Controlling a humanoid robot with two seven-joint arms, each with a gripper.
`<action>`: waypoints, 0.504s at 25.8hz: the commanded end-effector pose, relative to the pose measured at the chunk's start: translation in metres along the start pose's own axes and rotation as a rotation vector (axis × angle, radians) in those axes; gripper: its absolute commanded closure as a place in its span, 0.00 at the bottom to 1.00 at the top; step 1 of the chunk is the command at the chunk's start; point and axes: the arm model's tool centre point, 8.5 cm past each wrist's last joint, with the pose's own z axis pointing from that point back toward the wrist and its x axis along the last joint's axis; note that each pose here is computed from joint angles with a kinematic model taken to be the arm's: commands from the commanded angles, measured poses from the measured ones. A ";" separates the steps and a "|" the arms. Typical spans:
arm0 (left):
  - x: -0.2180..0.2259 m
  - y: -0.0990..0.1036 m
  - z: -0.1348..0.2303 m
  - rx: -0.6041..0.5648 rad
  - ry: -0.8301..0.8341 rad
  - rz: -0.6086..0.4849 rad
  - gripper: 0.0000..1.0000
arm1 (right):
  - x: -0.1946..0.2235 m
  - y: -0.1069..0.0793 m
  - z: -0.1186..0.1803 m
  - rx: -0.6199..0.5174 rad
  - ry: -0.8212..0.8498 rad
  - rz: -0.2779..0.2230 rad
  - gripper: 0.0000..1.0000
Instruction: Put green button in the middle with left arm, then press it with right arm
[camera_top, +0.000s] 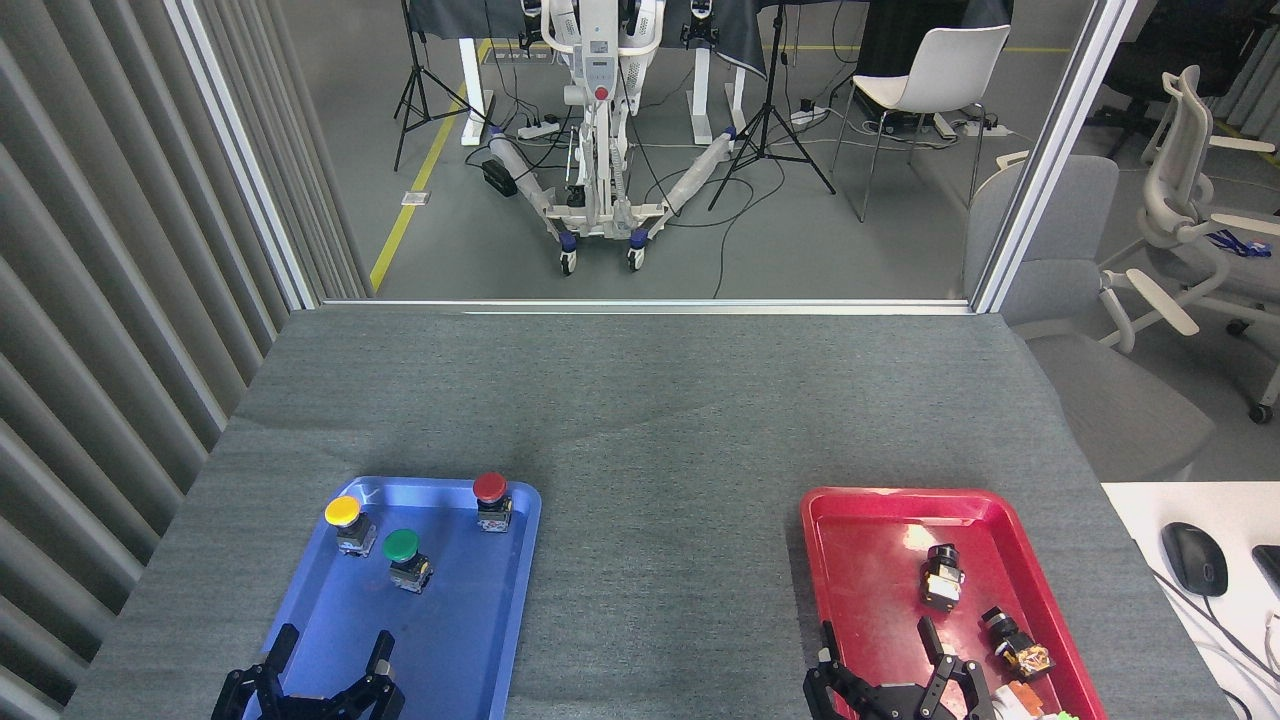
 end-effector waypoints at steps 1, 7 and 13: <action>-0.001 -0.004 0.000 -0.015 -0.001 0.001 0.01 | 0.003 0.001 0.000 0.001 -0.005 -0.004 0.00; -0.002 -0.008 -0.002 -0.026 -0.006 0.004 0.01 | 0.002 -0.001 -0.002 -0.015 -0.004 -0.007 0.00; -0.009 -0.013 -0.005 -0.045 -0.005 -0.008 0.02 | 0.003 -0.003 -0.003 -0.029 -0.002 -0.010 0.00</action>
